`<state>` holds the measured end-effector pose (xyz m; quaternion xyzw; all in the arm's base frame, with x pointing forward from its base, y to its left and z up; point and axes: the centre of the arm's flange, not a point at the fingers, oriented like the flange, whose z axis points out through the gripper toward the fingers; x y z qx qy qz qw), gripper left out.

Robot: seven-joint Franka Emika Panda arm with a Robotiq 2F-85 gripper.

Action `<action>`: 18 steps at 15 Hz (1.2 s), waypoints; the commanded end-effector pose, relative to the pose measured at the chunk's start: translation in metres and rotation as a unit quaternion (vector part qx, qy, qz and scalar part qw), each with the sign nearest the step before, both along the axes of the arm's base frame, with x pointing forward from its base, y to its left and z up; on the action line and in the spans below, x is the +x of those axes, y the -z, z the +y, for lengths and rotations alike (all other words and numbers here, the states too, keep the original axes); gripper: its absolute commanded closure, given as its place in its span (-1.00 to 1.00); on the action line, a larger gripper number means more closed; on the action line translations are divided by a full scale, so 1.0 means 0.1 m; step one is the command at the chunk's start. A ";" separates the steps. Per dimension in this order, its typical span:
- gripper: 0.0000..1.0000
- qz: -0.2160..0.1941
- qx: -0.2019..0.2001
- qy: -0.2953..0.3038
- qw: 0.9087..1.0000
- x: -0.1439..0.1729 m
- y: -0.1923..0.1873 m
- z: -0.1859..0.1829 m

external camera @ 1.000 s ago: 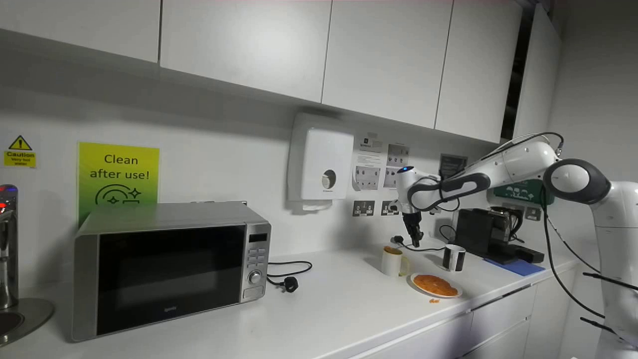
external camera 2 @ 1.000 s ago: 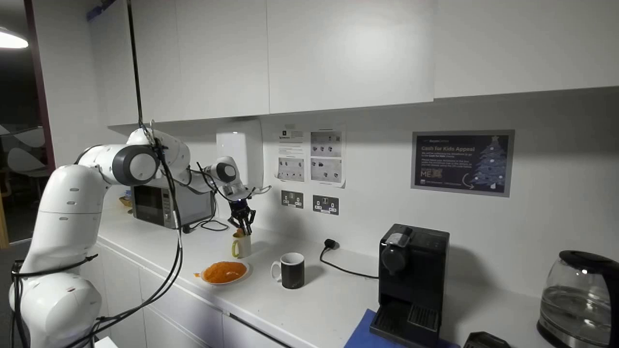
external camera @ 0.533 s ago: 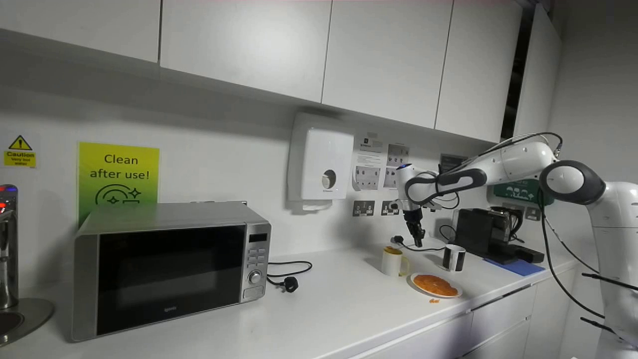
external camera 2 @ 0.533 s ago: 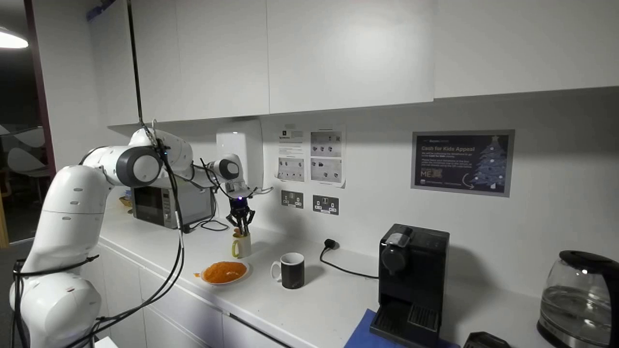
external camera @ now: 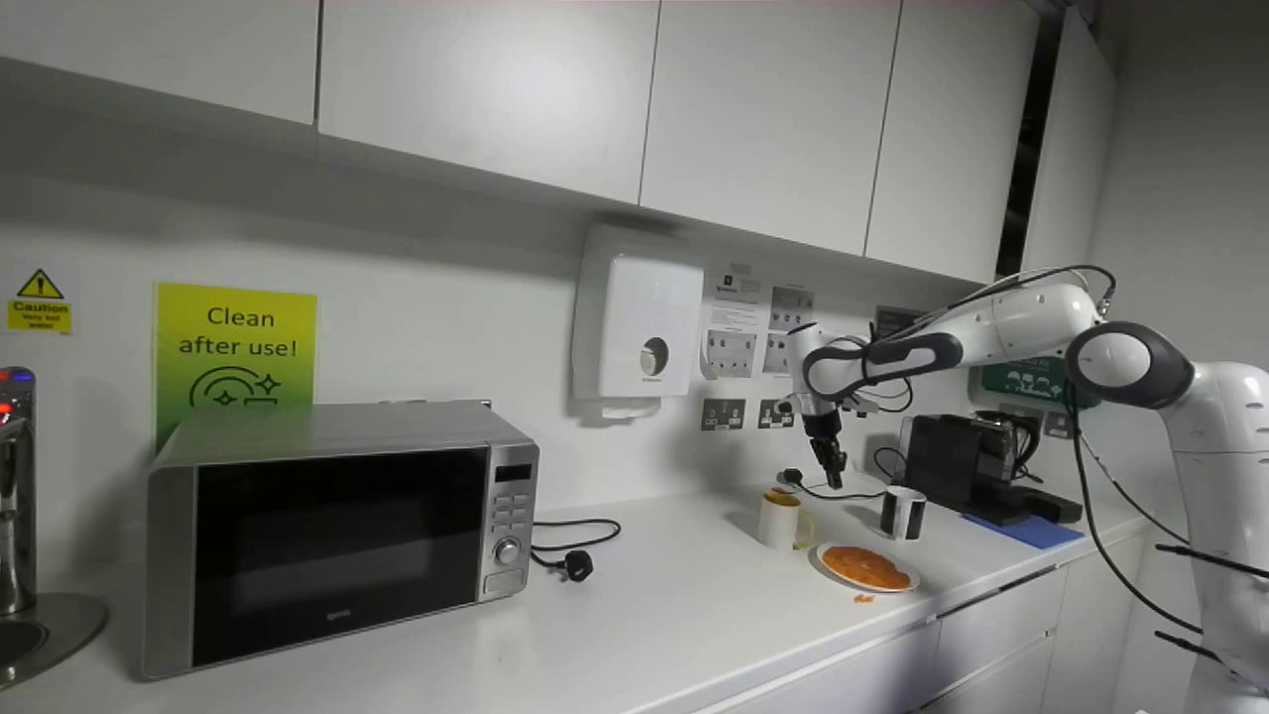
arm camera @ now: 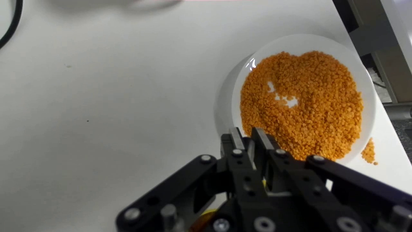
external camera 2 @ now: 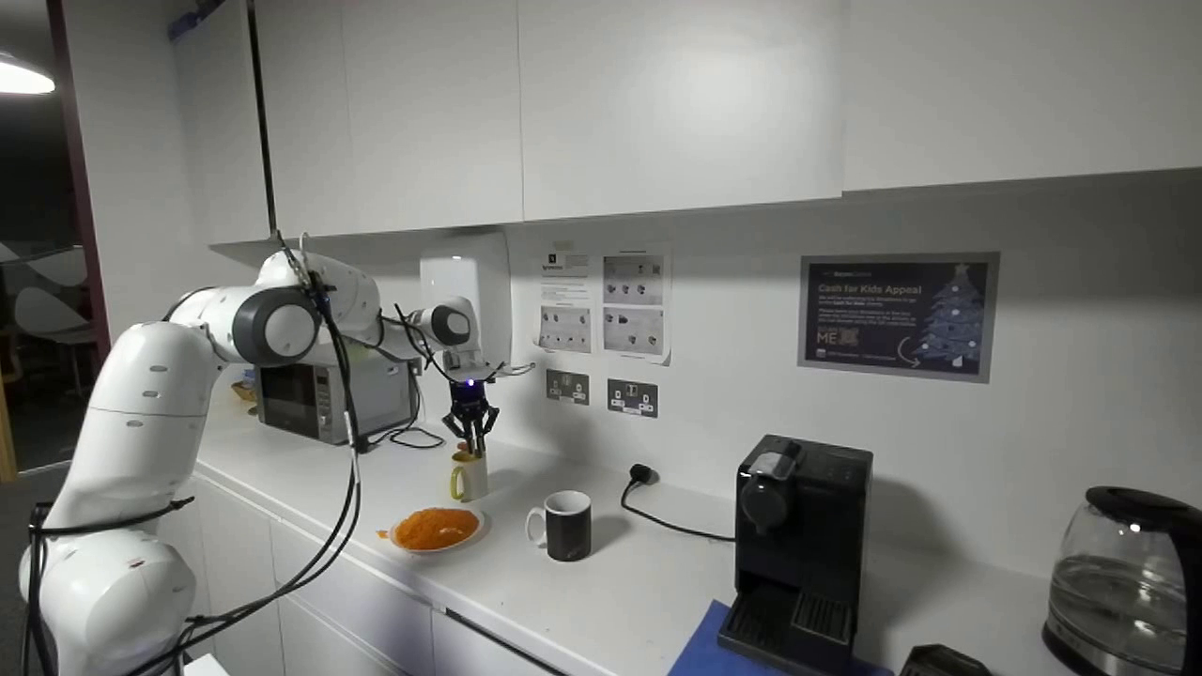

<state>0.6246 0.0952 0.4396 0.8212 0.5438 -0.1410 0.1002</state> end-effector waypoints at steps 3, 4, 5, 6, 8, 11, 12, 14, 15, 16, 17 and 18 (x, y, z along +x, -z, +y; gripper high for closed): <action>0.93 0.035 0.022 0.005 0.999 0.16 -0.06 -0.03; 0.93 0.040 0.024 0.005 0.999 0.16 -0.04 -0.03; 0.93 0.044 0.025 0.006 0.999 0.17 -0.04 -0.03; 0.93 0.049 0.027 0.006 0.998 0.18 -0.04 -0.04; 0.93 0.054 0.027 0.007 0.998 0.20 -0.05 -0.05; 0.93 0.067 0.032 0.004 0.997 0.21 -0.07 -0.07; 0.93 0.072 0.034 0.002 0.997 0.20 -0.08 -0.07; 0.93 0.081 0.040 -0.004 0.996 0.18 -0.09 -0.07; 0.93 0.085 0.042 -0.006 0.995 0.18 -0.09 -0.07; 0.93 0.089 0.045 -0.007 0.995 0.17 -0.10 -0.07; 0.93 0.089 0.046 -0.007 0.995 0.17 -0.11 -0.07; 0.93 0.090 0.048 -0.006 0.995 0.17 -0.11 -0.07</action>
